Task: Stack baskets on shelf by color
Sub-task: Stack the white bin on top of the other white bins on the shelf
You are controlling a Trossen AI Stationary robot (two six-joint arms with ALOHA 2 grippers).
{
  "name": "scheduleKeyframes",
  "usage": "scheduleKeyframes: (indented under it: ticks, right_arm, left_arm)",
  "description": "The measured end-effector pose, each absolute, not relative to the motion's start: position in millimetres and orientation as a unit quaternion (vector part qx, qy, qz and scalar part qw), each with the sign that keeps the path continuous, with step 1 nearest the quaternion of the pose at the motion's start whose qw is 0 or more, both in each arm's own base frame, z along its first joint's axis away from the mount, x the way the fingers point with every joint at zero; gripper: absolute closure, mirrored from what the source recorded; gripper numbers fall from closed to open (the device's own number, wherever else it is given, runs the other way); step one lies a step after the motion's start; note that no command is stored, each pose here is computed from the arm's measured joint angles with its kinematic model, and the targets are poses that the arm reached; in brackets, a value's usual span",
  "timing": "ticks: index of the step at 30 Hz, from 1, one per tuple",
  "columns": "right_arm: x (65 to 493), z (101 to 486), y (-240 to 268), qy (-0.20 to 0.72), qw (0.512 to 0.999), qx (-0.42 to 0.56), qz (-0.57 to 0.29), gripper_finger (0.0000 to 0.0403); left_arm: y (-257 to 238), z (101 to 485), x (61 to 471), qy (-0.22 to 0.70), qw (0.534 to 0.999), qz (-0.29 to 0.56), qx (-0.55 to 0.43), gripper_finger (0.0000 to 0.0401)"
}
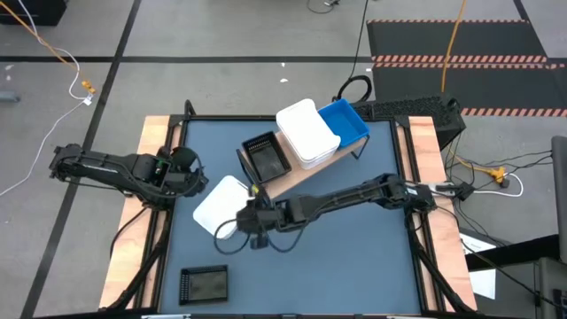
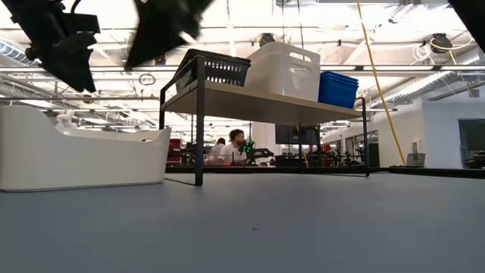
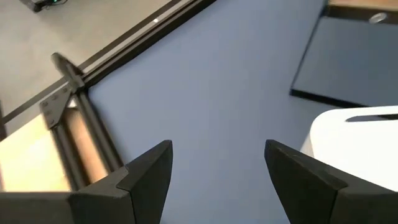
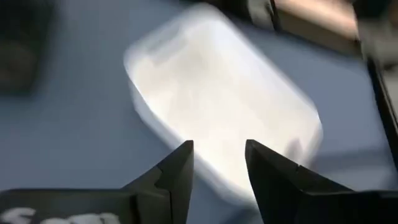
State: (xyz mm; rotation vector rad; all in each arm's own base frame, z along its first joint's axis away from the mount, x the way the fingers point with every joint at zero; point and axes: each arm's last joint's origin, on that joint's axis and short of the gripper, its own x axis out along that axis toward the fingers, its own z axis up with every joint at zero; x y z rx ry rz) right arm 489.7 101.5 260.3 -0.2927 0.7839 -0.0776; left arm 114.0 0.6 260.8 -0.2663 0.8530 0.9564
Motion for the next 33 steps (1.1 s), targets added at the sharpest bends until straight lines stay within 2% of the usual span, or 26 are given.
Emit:
scheduleKeyframes:
  ticks: [6,10,14,27,33]
  right_arm:
    - [469,241,104,0.486,0.865,-0.118,-0.032,0.0273]
    - [463,210,92,0.523,0.834,-0.162,-0.072,0.0285]
    - [464,198,62,0.528,0.823,-0.178,-0.109,0.0292]
    - [486,197,-9,0.476,0.837,-0.252,-0.098,0.0293]
    - [492,203,-54,0.437,0.866,-0.222,-0.095,0.0294]
  left_arm:
    - [2,259,105,0.414,0.769,0.471,-0.127,0.0144]
    - [2,259,103,0.413,0.763,0.479,-0.132,0.0144]
    - [2,259,104,0.411,0.763,0.48,-0.136,0.0144]
    - [2,259,103,0.411,0.763,0.481,-0.134,0.0144]
    - [2,259,104,0.409,0.763,0.482,-0.136,0.0144]
